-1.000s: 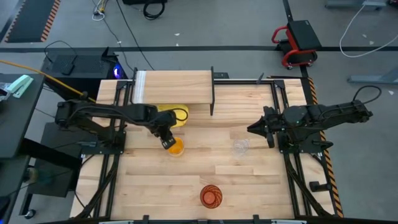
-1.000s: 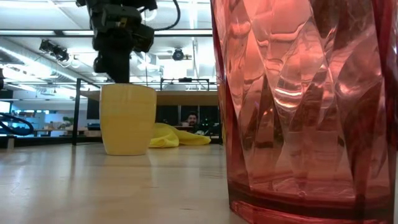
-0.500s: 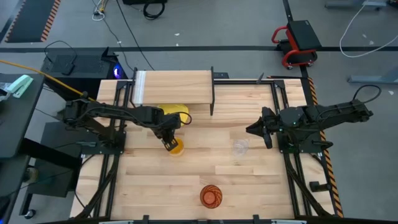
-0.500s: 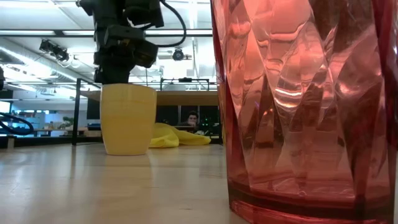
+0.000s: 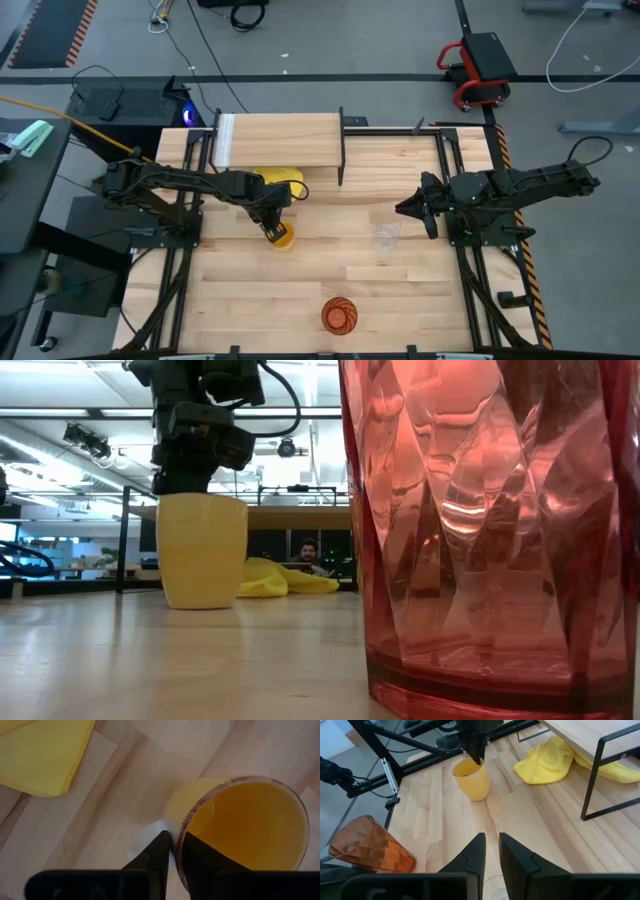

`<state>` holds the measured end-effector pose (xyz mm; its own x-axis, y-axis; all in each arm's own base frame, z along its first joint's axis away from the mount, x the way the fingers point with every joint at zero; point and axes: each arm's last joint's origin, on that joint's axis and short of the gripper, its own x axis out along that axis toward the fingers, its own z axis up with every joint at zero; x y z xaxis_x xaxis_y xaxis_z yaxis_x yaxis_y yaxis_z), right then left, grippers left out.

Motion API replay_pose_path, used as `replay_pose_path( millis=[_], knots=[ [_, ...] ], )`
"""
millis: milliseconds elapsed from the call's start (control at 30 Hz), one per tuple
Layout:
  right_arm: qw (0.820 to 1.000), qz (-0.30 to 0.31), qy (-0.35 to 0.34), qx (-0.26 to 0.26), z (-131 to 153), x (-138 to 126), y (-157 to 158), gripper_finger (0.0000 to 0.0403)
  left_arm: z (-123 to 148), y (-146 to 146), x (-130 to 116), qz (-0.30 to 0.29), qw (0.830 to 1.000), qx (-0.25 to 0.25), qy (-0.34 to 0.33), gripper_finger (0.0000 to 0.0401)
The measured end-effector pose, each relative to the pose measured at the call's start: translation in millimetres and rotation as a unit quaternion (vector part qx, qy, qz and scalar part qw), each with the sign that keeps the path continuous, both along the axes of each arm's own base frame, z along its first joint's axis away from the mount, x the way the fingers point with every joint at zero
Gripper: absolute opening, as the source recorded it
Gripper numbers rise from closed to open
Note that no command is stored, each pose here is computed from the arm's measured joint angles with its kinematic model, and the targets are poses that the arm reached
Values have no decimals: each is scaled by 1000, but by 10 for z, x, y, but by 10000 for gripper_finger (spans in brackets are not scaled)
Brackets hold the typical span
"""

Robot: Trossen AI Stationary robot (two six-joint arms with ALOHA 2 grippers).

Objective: Stack small to large cups/mugs on shelf
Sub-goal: Move the yellow mug to the center of the table

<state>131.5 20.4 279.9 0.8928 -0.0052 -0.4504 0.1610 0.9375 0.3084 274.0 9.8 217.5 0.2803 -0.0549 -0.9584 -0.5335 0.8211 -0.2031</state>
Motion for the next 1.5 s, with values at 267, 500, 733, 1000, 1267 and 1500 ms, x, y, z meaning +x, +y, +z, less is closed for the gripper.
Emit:
replay_pose_path(
  millis=[267,500,733,1000,1267,1500],
  knots=[
    [1000,0,9,-2,-22,33,7,60,-2,-1,-9,0,1000,1,5,42],
    [999,0,45,-8,-109,150,29,59,-2,-8,-16,-2,1000,-5,8,52],
    [997,-2,72,-9,-185,242,47,59,-12,-15,-60,5,999,-11,31,40],
    [997,-2,81,-11,-209,269,53,59,-18,-86,-98,1,999,-13,52,35],
    [997,-2,81,-12,-209,269,53,59,-19,-316,-115,-8,998,-20,60,35],
    [997,-2,81,-12,-209,269,53,59,-15,-544,-149,-8,997,-26,66,36]
  ],
)
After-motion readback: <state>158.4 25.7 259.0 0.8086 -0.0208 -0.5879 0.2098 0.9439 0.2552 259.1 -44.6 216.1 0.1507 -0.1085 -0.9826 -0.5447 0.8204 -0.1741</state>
